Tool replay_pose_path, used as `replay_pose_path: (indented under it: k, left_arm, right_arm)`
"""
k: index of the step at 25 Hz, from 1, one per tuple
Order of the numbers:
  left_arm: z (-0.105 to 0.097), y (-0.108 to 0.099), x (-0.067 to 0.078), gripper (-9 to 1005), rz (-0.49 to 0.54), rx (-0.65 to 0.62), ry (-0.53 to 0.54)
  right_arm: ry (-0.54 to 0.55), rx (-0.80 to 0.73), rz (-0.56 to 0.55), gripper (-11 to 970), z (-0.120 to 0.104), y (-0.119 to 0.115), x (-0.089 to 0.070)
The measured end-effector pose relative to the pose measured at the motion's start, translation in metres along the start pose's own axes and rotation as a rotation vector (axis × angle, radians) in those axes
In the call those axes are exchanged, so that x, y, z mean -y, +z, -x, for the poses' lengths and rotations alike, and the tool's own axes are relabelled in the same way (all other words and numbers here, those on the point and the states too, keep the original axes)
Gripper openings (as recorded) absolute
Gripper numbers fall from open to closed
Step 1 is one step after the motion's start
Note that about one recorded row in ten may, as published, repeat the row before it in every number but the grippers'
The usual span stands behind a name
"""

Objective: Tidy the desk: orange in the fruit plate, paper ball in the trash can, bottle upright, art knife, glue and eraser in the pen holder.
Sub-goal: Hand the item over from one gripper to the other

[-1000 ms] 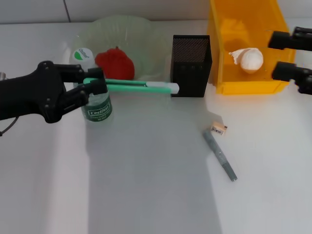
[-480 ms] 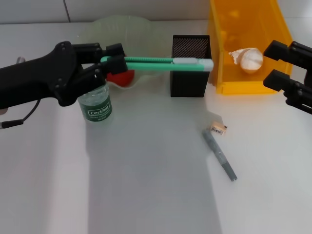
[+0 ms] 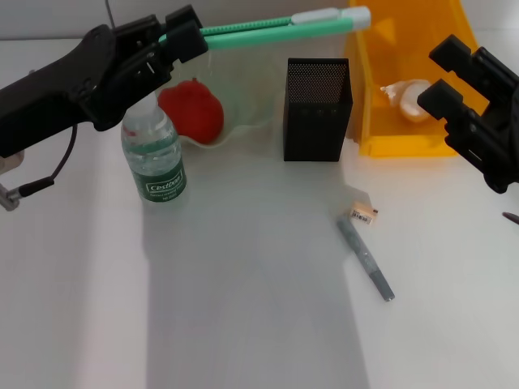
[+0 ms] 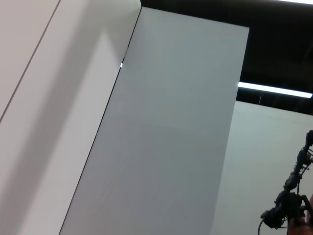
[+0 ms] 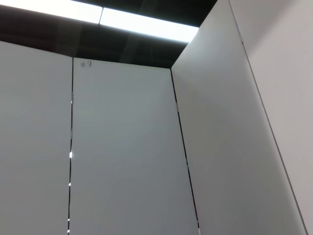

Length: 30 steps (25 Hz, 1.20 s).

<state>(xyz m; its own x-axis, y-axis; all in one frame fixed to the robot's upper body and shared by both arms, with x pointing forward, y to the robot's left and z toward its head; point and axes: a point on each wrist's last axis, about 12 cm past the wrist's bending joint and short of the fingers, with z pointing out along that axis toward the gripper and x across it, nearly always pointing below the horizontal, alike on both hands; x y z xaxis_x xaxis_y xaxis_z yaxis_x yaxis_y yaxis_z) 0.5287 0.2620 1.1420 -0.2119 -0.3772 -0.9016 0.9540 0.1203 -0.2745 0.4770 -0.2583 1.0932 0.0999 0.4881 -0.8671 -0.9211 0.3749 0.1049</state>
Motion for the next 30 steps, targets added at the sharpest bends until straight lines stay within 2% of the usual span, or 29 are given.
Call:
replay_pose_path:
  k: [8, 10, 14, 30]
  left_arm:
    - [-0.002, 0.007, 0.0, 203, -0.013, 0.034, -0.006]
    - [-0.007, 0.014, -0.001, 203, -0.02, 0.096, -0.012]
    - [-0.009, 0.017, -0.001, 203, -0.017, 0.136, -0.024]
    - [-0.017, 0.025, 0.0, 203, -0.014, 0.203, -0.063]
  right_arm:
    - [0.084, 0.079, -0.024, 573, -0.011, 0.015, -0.006]
    - [0.118, 0.115, -0.037, 574, -0.015, 0.022, -0.008]
    - [0.164, 0.176, -0.066, 574, -0.019, 0.031, -0.011]
    - [0.213, 0.223, -0.005, 573, -0.021, 0.067, -0.008]
